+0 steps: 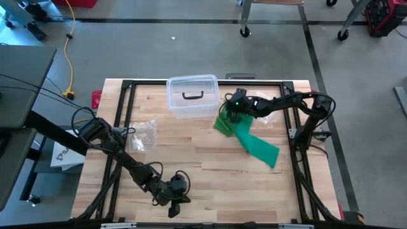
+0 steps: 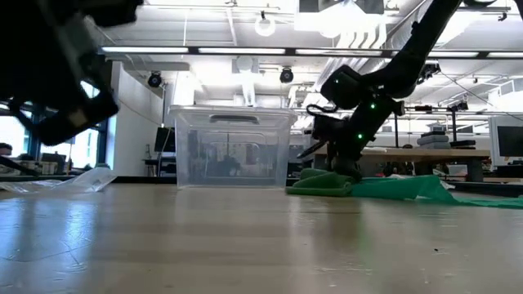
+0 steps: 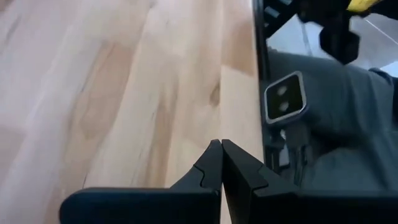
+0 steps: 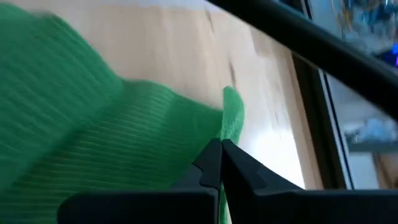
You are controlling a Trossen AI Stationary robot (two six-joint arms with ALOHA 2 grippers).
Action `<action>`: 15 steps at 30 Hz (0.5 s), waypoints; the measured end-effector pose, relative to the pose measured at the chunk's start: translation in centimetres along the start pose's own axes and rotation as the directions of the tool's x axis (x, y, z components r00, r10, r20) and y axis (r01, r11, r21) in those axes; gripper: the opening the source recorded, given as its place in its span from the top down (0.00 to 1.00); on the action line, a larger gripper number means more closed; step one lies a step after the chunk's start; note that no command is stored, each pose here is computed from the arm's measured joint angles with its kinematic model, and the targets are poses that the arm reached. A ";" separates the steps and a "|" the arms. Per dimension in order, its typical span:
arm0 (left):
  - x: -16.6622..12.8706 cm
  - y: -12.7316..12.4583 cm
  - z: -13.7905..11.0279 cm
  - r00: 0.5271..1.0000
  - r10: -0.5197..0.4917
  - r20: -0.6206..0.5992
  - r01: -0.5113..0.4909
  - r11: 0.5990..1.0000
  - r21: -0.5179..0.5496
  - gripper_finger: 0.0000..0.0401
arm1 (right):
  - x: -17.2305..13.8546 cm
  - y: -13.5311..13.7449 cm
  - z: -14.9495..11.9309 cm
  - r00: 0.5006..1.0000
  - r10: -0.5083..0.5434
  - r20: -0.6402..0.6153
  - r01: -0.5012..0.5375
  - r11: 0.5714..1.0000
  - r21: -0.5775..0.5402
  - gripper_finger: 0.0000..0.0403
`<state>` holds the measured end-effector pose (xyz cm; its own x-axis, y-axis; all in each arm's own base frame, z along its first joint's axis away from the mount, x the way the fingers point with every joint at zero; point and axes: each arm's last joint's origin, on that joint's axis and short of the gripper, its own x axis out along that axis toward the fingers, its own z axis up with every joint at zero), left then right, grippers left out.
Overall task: Roll bandage
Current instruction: Roll the green bandage
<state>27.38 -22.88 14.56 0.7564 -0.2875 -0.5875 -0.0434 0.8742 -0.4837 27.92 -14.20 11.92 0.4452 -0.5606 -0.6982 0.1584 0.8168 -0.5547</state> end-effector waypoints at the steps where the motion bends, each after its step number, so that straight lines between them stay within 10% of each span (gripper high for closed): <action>1: 0.0 -0.2 0.2 1.000 0.000 0.012 0.000 1.000 0.016 1.00 | -0.1 0.1 0.1 1.000 -0.006 -0.001 0.006 1.000 -0.011 1.00; 6: 0.1 -0.9 1.3 0.999 -0.006 0.043 0.003 0.997 0.071 1.00 | -0.3 0.1 0.0 0.997 -0.060 -0.058 0.058 0.998 -0.036 0.97; 15: 0.6 0.2 3.9 0.994 0.040 0.105 -0.052 0.992 0.115 1.00 | -4.7 -2.8 1.1 0.983 -0.083 -0.167 0.074 0.996 -0.057 0.61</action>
<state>30.41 -21.34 16.65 0.8186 -0.2097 -0.5347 -0.0070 0.9273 -0.3744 26.37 -13.69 17.27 0.2774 -0.6411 -0.7156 0.1406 0.7639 -0.6298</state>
